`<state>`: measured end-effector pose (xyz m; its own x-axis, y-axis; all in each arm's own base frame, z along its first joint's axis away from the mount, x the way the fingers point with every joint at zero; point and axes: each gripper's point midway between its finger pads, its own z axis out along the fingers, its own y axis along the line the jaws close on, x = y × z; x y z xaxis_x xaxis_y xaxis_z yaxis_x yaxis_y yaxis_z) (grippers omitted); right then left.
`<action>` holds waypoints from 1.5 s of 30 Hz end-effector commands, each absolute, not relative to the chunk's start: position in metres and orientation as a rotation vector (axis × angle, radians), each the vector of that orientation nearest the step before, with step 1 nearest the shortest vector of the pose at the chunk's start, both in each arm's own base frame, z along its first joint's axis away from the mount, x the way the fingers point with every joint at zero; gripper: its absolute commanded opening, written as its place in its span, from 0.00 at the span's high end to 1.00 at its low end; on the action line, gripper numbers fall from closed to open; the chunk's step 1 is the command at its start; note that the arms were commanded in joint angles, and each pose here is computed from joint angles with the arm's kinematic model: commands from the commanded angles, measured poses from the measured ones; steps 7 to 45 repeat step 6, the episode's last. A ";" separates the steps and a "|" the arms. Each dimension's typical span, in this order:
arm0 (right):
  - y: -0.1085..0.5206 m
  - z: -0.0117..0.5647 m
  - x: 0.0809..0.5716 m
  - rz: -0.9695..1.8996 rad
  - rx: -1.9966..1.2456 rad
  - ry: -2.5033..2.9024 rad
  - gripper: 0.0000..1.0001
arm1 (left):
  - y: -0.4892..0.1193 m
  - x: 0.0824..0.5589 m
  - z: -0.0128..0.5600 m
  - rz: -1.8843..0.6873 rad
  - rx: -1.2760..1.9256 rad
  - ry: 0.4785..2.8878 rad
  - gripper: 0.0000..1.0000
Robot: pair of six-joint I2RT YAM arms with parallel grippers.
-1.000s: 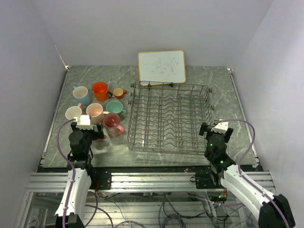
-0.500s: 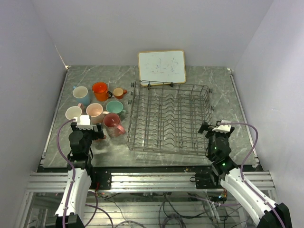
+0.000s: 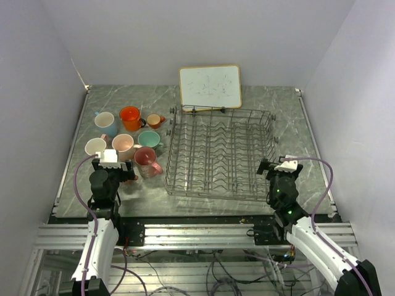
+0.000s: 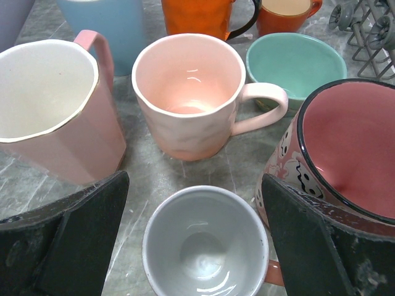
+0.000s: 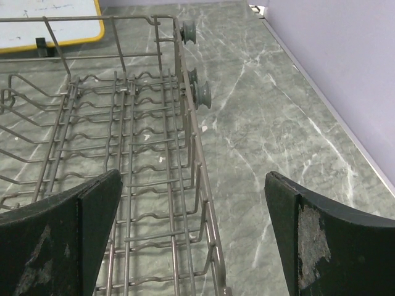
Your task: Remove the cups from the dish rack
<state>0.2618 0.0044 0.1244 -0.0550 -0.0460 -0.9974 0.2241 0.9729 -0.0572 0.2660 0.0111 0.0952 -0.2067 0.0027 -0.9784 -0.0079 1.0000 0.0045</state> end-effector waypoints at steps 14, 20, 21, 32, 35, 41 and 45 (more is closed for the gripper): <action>-0.003 0.086 0.252 -0.259 0.118 1.671 0.00 | 0.016 0.271 0.109 0.030 -0.023 1.722 0.01; -0.003 0.086 0.252 -0.259 0.118 1.671 0.00 | 0.016 0.271 0.109 0.030 -0.023 1.722 0.01; -0.003 0.086 0.252 -0.259 0.118 1.671 0.00 | 0.016 0.271 0.109 0.030 -0.023 1.722 0.01; -0.003 0.086 0.252 -0.259 0.118 1.671 0.00 | 0.016 0.271 0.109 0.030 -0.023 1.722 0.01; -0.003 0.086 0.252 -0.259 0.118 1.671 0.00 | 0.016 0.271 0.109 0.030 -0.023 1.722 0.01; -0.003 0.086 0.252 -0.259 0.118 1.671 0.00 | 0.016 0.271 0.109 0.030 -0.023 1.722 0.01; -0.003 0.086 0.252 -0.259 0.118 1.671 0.00 | 0.016 0.271 0.109 0.030 -0.023 1.722 0.01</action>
